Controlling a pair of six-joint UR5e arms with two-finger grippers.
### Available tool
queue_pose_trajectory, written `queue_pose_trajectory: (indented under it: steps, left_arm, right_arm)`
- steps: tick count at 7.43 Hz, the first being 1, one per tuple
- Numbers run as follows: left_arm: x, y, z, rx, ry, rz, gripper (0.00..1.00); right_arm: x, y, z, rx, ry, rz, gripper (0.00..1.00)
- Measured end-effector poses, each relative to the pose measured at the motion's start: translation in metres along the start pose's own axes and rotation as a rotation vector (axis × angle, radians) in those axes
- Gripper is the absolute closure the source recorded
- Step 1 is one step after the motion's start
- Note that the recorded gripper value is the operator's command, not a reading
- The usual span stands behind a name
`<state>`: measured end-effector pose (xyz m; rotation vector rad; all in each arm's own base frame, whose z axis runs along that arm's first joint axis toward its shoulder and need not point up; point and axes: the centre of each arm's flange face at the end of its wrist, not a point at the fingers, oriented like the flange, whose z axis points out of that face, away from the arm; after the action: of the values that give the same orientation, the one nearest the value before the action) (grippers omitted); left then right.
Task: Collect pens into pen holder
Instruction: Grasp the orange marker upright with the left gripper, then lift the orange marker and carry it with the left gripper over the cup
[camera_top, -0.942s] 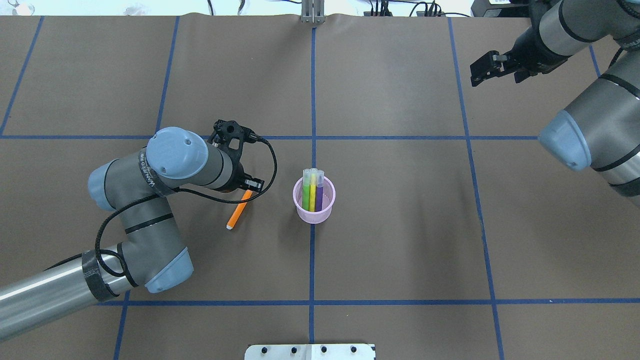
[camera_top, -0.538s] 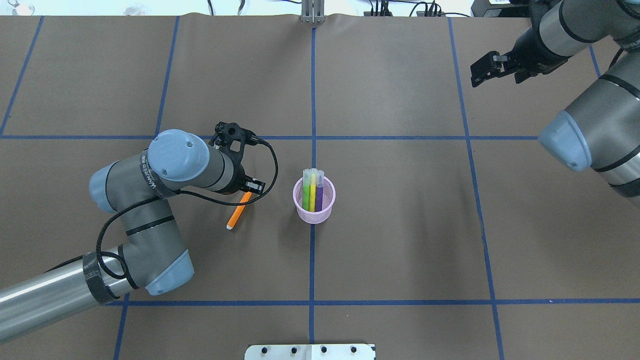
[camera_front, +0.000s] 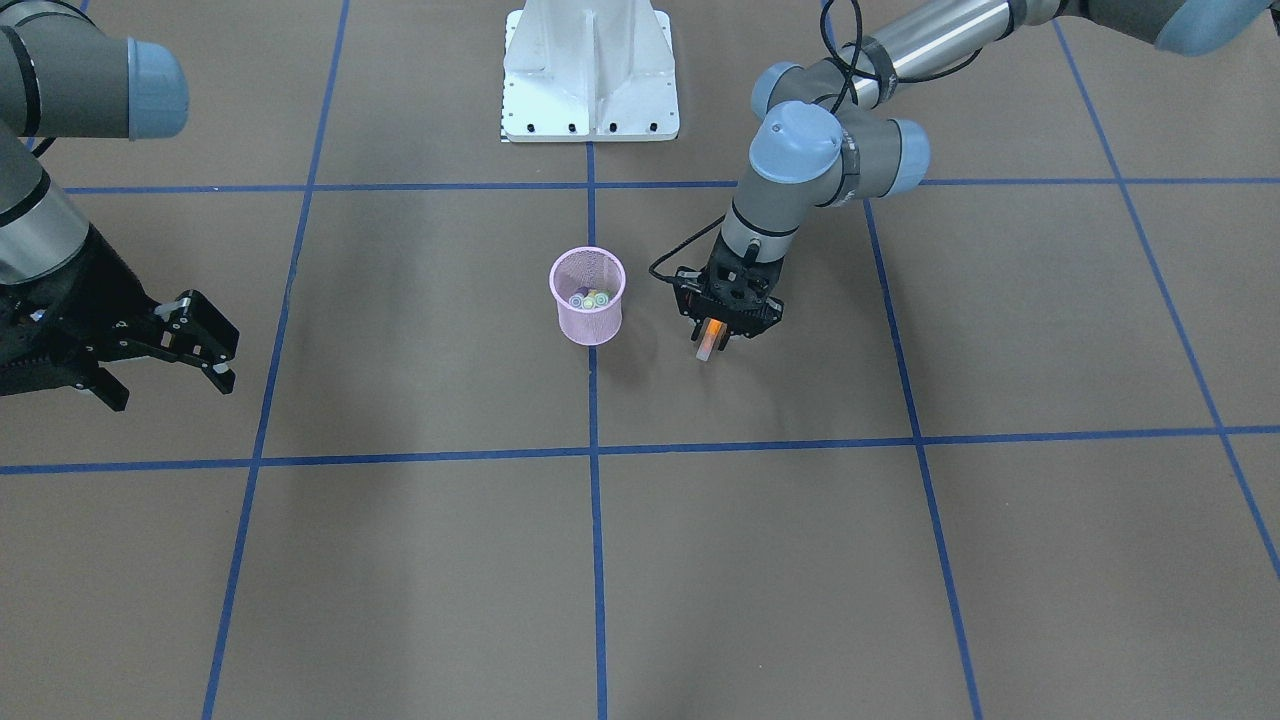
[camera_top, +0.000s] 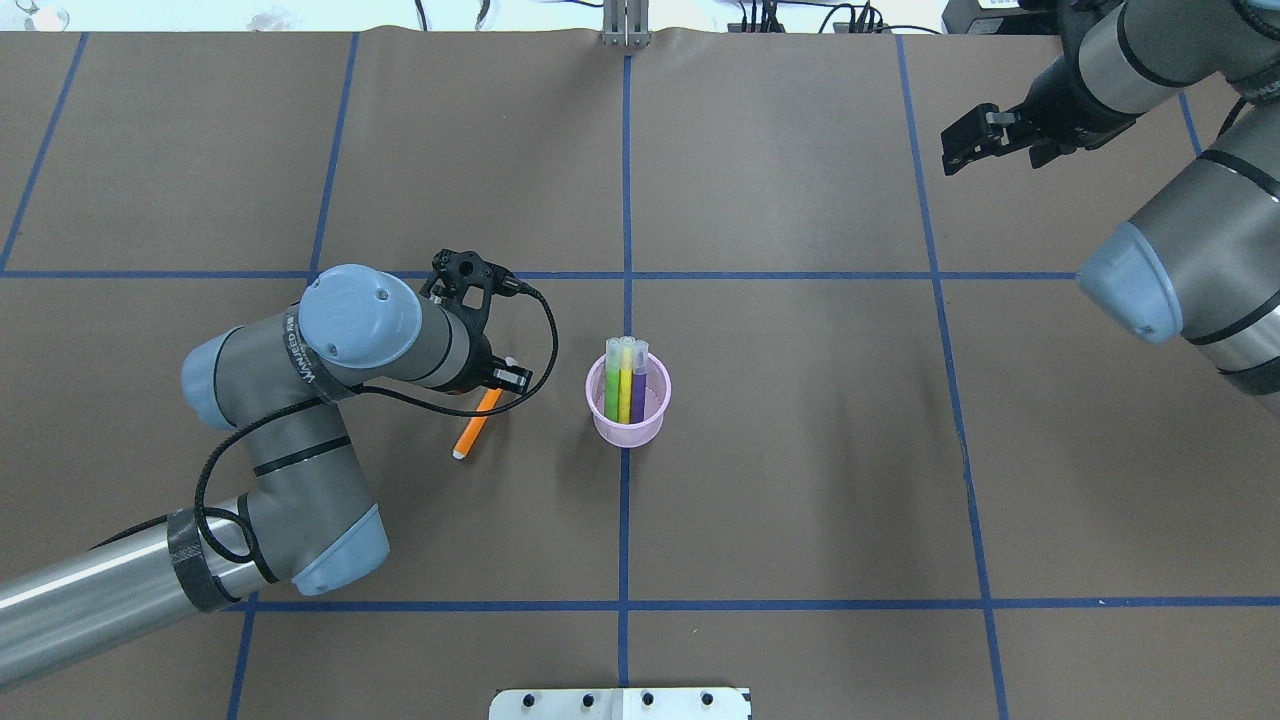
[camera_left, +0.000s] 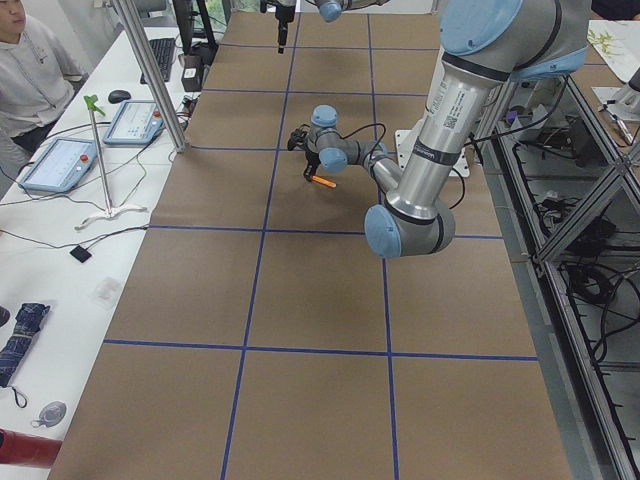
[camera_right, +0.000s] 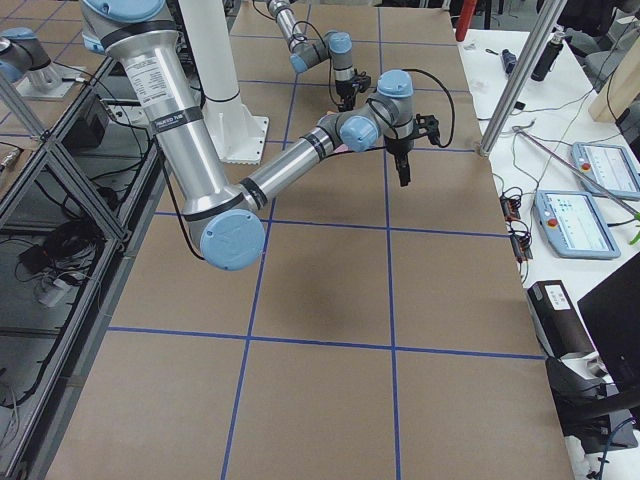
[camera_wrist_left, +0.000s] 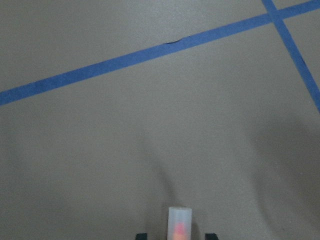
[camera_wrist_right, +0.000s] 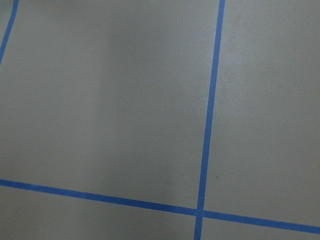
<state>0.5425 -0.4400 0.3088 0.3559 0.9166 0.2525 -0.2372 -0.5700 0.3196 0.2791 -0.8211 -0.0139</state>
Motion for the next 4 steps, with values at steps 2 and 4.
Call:
queue_pose_trajectory:
  steps: [2, 4]
  left_arm:
    - [0.002, -0.001, -0.003, 0.005, 0.005, 0.002, 1.00]
    - [0.008, -0.015, -0.030, 0.066, 0.027, 0.008, 1.00]
  right_arm:
    - [0.000, 0.000, 0.000, 0.000, 0.000, -0.001, 0.00]
    - [0.000, 0.000, 0.000, 0.001, -0.001, -0.001, 0.00]
